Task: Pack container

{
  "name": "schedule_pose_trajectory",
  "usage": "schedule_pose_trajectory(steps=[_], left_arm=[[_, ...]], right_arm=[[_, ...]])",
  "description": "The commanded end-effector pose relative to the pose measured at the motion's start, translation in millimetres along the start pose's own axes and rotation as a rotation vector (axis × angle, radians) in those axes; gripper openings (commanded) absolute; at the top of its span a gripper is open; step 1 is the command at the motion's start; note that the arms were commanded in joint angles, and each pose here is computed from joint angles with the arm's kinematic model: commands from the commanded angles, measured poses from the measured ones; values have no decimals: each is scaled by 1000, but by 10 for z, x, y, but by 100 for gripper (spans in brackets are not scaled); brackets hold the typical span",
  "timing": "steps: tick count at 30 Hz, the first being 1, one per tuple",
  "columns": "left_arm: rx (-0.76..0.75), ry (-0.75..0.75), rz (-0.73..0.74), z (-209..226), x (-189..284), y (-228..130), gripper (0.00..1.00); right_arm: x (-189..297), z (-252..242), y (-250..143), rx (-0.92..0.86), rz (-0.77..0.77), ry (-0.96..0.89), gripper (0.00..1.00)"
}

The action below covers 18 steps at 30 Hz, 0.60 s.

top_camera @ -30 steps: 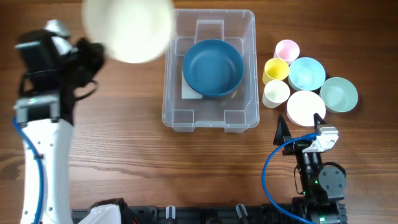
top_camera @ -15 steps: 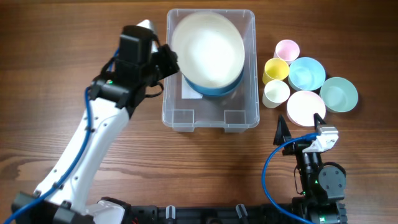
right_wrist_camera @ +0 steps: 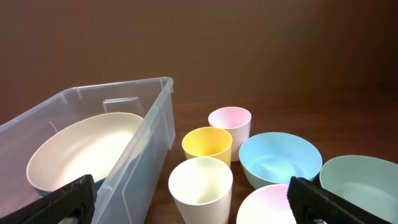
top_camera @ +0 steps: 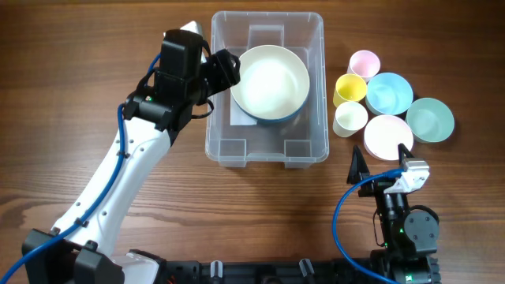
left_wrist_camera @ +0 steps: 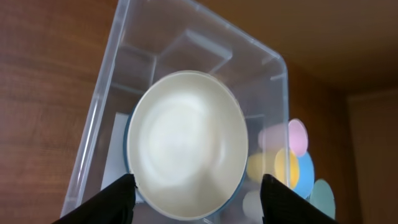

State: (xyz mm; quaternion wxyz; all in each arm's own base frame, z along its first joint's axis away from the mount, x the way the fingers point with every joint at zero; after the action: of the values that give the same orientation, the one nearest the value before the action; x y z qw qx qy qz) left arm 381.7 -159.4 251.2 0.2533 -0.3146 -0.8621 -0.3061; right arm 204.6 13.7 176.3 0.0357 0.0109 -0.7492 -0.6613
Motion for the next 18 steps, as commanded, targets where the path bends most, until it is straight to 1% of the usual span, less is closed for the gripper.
schedule_pose_trajectory(steps=[1,2,3,4,5,7,10,11,18], left_arm=[[-24,-2,67,-65,8,-178,58],[-34,1,81,-73,6,-233,51],[-46,3,95,-88,4,-292,41],[-75,0,109,-114,0,-357,27],[-113,-6,124,-147,-1,-429,20],[-193,-18,150,-214,-11,-579,11],[-243,10,156,-248,-77,-767,5],[-261,31,152,-242,-122,-836,4],[-336,113,192,-125,-439,-1132,4]], right_arm=[[-3,-29,-19,-20,2,-21,100],[-3,-30,-19,-21,2,-22,100],[-3,-29,-19,-20,2,-21,100],[-3,-30,-19,-20,2,-22,100],[-3,-30,-19,-20,2,-22,100],[-3,-29,-19,-20,2,-21,100],[-3,-29,-19,-20,2,-21,100],[-3,-30,-19,-20,2,-22,100],[-3,-29,-19,-20,2,-21,100]])
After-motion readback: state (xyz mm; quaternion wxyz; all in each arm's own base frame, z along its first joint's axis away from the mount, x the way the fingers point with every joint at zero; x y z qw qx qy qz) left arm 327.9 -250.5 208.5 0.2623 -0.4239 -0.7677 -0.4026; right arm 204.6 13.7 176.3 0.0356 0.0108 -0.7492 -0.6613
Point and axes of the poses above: each gripper's point midway between its finger pads, its own x axis back along the fingers, its own z axis along the line the jaws close on, y = z × x, the point moved 4 cm from there along x, back along the fingers, and after that the axes turned 15 degrees about x, right-handed, at the moved point
